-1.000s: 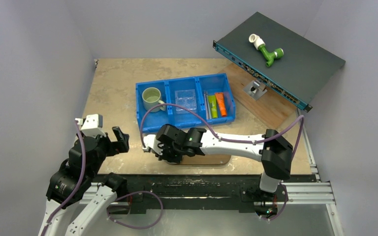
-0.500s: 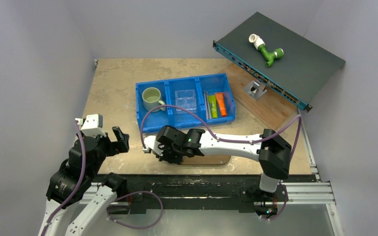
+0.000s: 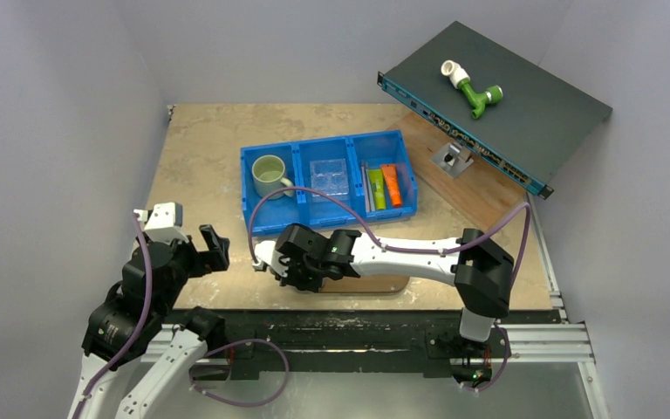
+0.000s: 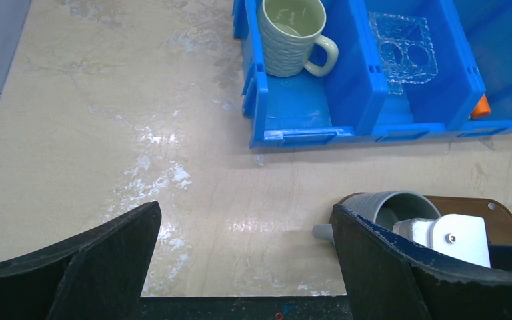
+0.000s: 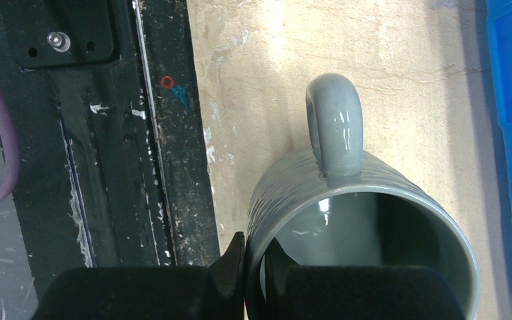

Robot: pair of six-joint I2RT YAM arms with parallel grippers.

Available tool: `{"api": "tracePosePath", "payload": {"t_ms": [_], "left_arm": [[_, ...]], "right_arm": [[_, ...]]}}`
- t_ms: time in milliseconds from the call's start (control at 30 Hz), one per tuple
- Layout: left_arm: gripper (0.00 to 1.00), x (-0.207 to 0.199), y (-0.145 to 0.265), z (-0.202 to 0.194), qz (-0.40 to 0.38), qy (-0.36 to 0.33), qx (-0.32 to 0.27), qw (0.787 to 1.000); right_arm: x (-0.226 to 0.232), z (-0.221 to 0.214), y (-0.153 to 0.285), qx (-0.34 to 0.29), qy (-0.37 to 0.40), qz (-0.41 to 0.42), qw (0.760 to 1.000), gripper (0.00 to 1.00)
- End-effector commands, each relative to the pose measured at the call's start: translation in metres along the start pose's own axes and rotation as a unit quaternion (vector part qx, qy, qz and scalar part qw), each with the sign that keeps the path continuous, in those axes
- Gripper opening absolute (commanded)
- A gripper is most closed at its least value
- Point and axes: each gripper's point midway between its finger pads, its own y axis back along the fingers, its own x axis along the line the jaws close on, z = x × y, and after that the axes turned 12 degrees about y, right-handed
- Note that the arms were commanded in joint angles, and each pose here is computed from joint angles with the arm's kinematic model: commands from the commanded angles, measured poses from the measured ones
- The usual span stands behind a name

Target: Prepare toiletry sets of a toothbrush and toothpaste on the tray

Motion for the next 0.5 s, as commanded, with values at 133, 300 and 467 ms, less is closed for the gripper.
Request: {"api": "tracePosePath", "payload": {"t_ms": [133, 300, 467], "left_arm": [[1.00, -0.006, -0.002, 0.006, -0.010, 0.004, -0.007, 1.000], [1.00, -0.006, -0.002, 0.006, -0.010, 0.004, -0.007, 1.000], [1.00, -0.006, -0.002, 0.005, -0.009, 0.003, -0.007, 1.000]], "right_arm": [[-0.020, 0.021, 0.011, -0.040, -0.004, -0.048, 0.998, 0.00], [-0.025, 0.020, 0.015, -0.041, -0.008, -0.057, 0.997, 0.00], [-0.029, 0.018, 0.015, -0.040, -0.015, -0.061, 0.997, 0.00]]}}
